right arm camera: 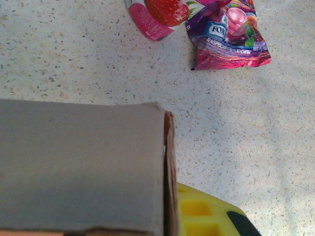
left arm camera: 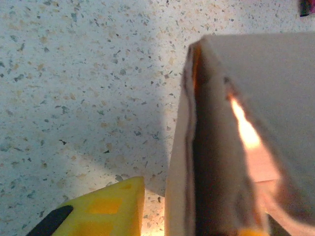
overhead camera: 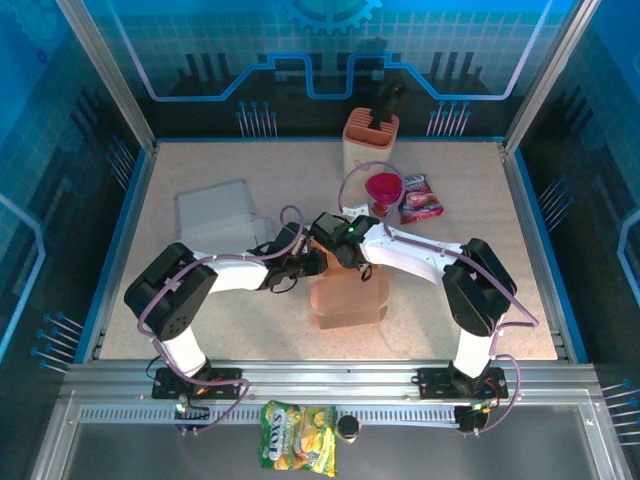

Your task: Fold the paper box

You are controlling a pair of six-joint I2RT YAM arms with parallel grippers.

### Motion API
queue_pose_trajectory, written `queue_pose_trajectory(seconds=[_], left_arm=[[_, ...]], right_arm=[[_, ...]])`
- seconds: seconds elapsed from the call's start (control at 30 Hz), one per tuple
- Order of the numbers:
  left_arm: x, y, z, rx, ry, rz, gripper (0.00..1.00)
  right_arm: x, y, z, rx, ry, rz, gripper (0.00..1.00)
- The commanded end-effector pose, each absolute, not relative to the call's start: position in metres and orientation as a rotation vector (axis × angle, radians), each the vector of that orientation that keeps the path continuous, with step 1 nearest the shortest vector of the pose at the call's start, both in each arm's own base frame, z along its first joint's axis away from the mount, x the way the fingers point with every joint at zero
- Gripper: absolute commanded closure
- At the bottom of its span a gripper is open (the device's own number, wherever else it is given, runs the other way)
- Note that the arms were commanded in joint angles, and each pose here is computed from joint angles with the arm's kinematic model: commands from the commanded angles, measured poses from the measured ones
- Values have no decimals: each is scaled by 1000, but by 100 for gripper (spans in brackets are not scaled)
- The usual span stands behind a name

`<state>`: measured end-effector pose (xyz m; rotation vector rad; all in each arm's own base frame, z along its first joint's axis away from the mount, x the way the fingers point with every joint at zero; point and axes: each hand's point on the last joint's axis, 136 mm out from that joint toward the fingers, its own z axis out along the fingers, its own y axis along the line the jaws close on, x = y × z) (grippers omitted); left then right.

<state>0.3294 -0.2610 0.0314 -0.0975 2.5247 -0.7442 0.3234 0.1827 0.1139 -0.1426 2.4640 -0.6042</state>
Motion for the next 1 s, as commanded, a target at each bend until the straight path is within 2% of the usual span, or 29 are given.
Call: queue_pose_trajectory(seconds=[0.0, 0.13, 0.4, 0.63, 0.7, 0.77, 0.9, 0.97], left_arm=[[323, -248, 8, -126, 2598, -616, 77], [322, -246, 8, -129, 2598, -549, 81], [319, -234, 7, -192, 2601, -379, 100], [313, -222, 4, -288, 2614, -236, 100], [313, -224, 2, -291, 2614, -256, 86], [313, -225, 1, -289, 2619, -255, 81], [315, -226, -1, -277, 2628, -242, 82], [315, -225, -1, -280, 2626, -230, 86]], right_arm=[[322, 178, 117, -120, 2447, -632, 100], [321, 178, 117, -120, 2448, -634, 100], [321, 178, 115, -120, 2451, -636, 100], [320, 177, 112, -124, 2458, -649, 100], [320, 177, 113, -125, 2457, -647, 100], [320, 177, 113, -126, 2458, -645, 100], [320, 177, 113, -125, 2459, -642, 100], [320, 178, 113, -125, 2459, -639, 100]])
